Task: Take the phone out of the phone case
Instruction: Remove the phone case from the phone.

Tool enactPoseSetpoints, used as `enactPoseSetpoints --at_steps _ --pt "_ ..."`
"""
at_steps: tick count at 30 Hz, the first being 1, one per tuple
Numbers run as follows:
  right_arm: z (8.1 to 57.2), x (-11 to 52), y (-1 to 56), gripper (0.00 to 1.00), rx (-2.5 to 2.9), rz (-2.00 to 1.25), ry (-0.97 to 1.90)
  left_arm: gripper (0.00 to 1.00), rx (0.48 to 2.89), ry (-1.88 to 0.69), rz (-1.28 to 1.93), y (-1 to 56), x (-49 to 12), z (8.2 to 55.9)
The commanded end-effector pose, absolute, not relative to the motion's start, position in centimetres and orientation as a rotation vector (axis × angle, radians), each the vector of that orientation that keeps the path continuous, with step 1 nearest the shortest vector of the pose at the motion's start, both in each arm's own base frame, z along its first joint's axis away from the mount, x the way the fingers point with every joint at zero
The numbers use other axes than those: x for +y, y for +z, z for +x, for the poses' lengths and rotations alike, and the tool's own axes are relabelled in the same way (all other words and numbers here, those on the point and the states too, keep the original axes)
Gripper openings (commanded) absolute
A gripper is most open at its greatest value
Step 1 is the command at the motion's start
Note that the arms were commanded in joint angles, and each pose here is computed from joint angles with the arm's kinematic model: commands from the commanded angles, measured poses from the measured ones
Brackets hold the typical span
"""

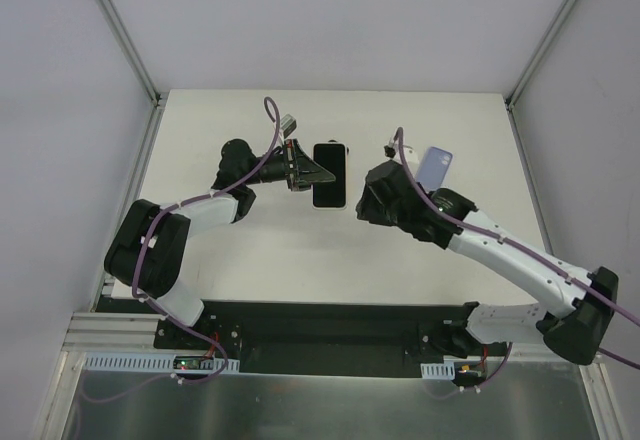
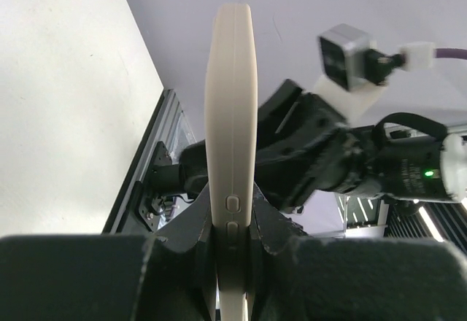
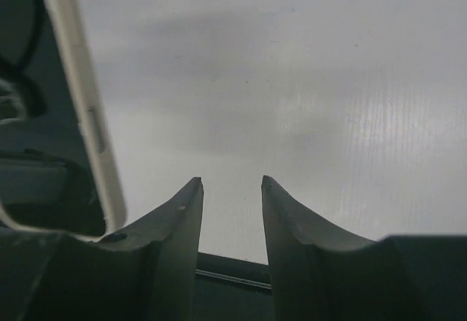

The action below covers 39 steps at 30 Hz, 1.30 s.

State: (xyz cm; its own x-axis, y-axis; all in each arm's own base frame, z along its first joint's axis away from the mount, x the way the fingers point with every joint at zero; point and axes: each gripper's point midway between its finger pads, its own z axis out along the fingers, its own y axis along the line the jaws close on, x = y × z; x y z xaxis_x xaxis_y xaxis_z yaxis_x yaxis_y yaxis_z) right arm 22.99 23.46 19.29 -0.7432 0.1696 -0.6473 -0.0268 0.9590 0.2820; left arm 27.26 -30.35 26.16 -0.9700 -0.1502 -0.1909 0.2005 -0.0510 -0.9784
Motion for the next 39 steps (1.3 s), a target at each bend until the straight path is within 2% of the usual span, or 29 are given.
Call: enactPoseSetpoints --at_steps 1,5,12,26,39 --pt "22.8 25.2 25.9 0.41 2.21 0.097 0.646 0.0 1.883 -2.089 0.19 28.4 -30.2 26.9" --pt "21.9 26.5 27.2 0.41 2.19 0.054 0.741 0.0 1.901 -2.087 0.165 27.6 -30.3 27.0" --pt "22.0 27.5 26.0 0.41 2.231 0.028 0.721 0.0 1.898 -2.084 0.179 27.9 -30.3 26.9" --pt "22.1 25.1 24.3 0.39 2.275 0.014 0.464 0.0 1.893 -2.08 0.185 28.1 -30.4 27.2" --pt "22.0 25.4 24.9 0.39 2.25 0.013 0.495 0.0 1.893 -2.076 0.191 28.2 -30.3 27.0"
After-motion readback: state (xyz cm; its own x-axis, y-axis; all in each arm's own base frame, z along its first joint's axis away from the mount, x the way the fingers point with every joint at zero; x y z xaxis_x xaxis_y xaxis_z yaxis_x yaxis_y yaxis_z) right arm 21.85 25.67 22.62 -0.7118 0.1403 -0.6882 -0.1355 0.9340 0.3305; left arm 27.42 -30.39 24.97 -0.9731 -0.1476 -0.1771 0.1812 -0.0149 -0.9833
